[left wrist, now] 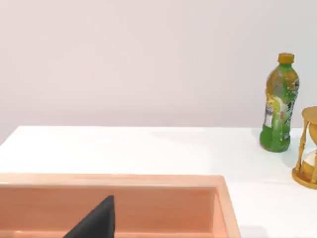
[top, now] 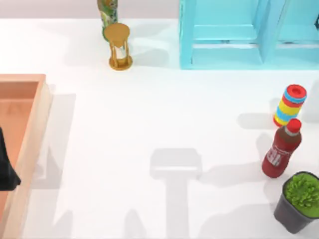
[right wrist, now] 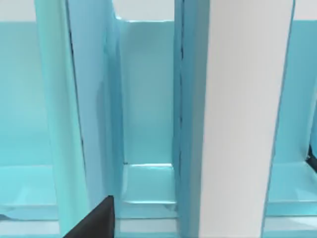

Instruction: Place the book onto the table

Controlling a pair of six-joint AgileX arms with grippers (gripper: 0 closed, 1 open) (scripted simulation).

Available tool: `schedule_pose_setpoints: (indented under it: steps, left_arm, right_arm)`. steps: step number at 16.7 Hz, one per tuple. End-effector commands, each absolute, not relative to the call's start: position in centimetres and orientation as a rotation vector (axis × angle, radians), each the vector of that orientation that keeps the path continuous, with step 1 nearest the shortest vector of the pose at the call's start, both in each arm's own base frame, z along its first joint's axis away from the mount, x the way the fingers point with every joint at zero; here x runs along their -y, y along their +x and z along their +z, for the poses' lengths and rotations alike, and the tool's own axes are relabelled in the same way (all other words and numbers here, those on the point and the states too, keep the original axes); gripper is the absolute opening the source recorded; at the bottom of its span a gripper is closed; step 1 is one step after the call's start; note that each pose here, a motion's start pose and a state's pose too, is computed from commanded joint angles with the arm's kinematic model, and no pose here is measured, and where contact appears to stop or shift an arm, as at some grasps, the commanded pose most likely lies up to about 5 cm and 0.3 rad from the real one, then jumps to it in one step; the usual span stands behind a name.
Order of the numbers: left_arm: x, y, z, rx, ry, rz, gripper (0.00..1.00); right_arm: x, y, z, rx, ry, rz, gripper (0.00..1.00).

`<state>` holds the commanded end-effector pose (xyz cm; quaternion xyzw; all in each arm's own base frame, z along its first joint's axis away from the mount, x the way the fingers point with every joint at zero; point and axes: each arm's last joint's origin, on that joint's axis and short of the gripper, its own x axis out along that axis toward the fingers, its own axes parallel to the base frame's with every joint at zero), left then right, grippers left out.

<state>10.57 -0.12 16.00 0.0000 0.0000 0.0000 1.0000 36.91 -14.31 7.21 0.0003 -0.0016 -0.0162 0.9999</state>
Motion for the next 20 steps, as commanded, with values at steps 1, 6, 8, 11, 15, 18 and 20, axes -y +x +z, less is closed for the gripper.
schedule_pose_setpoints:
  steps: [1, 6, 8, 11, 15, 18, 20]
  left_arm:
    - [0.1, 10.6, 16.0, 0.000, 0.000, 0.000, 1.00]
    - [0.1, 10.6, 16.0, 0.000, 0.000, 0.000, 1.00]
    - [0.1, 10.6, 16.0, 0.000, 0.000, 0.000, 1.00]
    - [0.1, 10.6, 16.0, 0.000, 0.000, 0.000, 1.00]
    - [0.1, 10.6, 16.0, 0.000, 0.000, 0.000, 1.00]
    - [0.1, 10.6, 16.0, 0.000, 0.000, 0.000, 1.00]
    - [0.1, 10.6, 16.0, 0.000, 0.000, 0.000, 1.00]
  right_arm:
    - [14.2, 37.0, 7.2, 0.003, 0.001, -0.032, 1.00]
    - [13.5, 41.2, 8.1, -0.011, 0.007, -0.036, 1.00]
    - [14.0, 43.8, 9.0, -0.003, 0.004, -0.038, 1.00]
    - [14.7, 46.3, 8.6, -0.006, 0.005, -0.038, 1.00]
    - [14.9, 46.8, 6.9, -0.002, 0.003, -0.038, 1.00]
    - [14.9, 46.8, 6.9, -0.002, 0.003, -0.038, 1.00]
    - [14.9, 46.8, 6.9, -0.002, 0.003, -0.038, 0.92]
